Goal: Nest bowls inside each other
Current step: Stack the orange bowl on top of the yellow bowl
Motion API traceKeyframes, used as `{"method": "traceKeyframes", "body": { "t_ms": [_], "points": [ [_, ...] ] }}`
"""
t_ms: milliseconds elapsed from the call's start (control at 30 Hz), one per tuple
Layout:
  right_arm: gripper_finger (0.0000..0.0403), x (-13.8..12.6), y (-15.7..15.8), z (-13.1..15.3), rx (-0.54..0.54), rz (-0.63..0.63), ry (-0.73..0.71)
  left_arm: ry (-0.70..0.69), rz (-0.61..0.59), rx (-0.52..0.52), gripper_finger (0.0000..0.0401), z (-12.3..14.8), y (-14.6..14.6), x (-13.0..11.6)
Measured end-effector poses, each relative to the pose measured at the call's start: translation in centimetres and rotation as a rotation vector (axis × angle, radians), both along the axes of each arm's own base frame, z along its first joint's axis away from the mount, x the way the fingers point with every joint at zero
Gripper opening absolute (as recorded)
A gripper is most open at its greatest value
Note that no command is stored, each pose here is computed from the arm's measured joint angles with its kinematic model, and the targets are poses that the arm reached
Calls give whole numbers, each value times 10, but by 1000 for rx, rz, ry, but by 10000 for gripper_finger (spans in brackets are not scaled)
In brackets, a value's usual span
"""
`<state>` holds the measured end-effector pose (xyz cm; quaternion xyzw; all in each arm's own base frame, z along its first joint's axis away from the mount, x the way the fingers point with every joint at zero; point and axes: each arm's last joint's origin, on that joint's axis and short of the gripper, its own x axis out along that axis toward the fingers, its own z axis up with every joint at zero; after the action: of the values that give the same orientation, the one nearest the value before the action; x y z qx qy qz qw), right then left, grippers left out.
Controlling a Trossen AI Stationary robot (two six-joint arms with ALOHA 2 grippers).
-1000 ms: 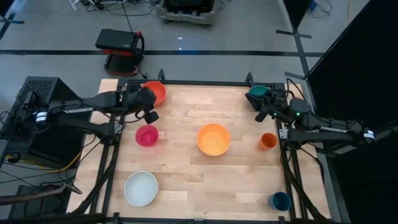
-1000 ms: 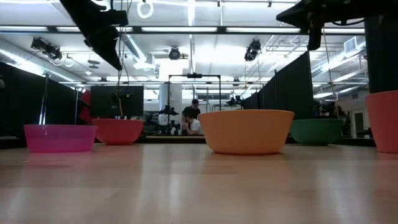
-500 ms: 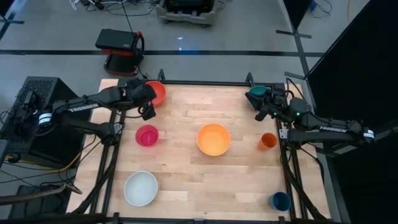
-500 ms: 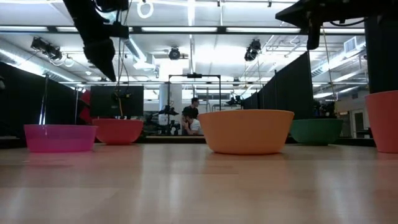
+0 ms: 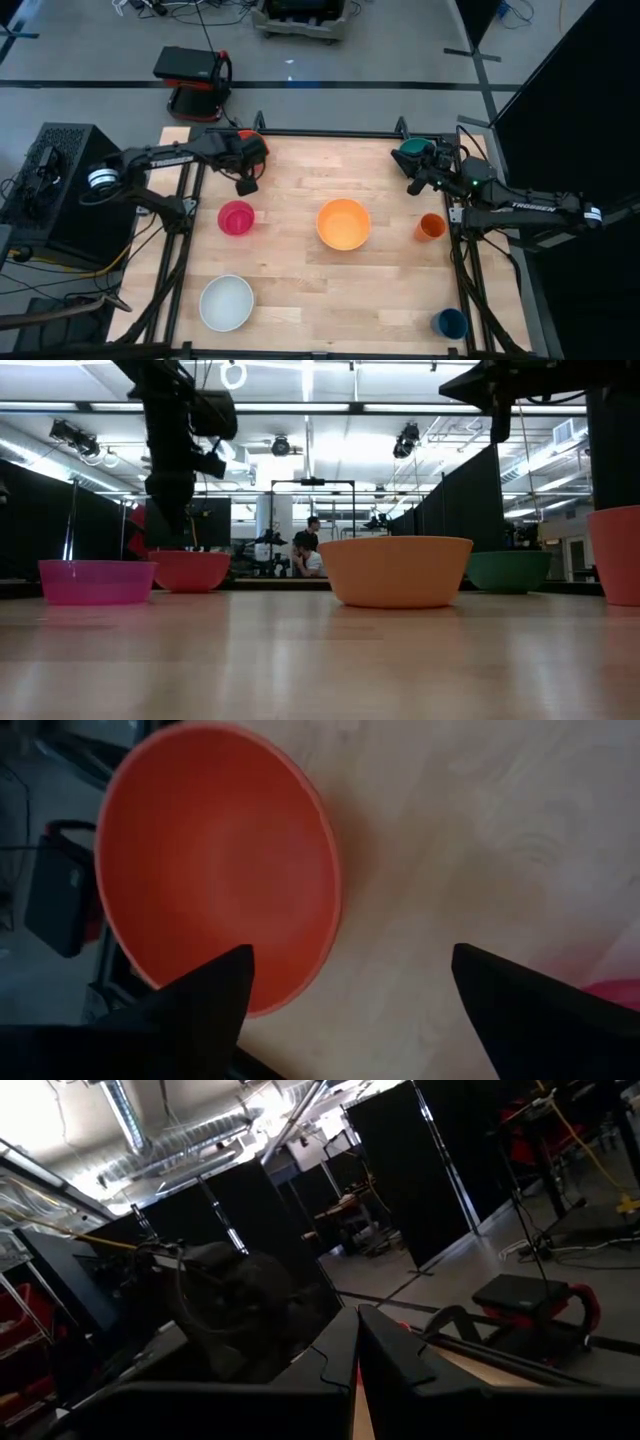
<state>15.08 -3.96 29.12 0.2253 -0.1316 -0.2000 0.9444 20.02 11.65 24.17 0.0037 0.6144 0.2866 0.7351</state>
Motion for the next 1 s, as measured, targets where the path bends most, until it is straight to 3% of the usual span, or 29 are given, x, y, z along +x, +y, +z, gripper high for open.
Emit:
{"method": "traceKeyframes", "body": {
  "t_ms": [367,1000],
  "points": [
    [0,1,0,0,1,12,1,25,45,-149,323,-25,21,5],
    [0,1,0,0,2,12,-4,63,76,-187,269,-45,34,12]
  ]
}}
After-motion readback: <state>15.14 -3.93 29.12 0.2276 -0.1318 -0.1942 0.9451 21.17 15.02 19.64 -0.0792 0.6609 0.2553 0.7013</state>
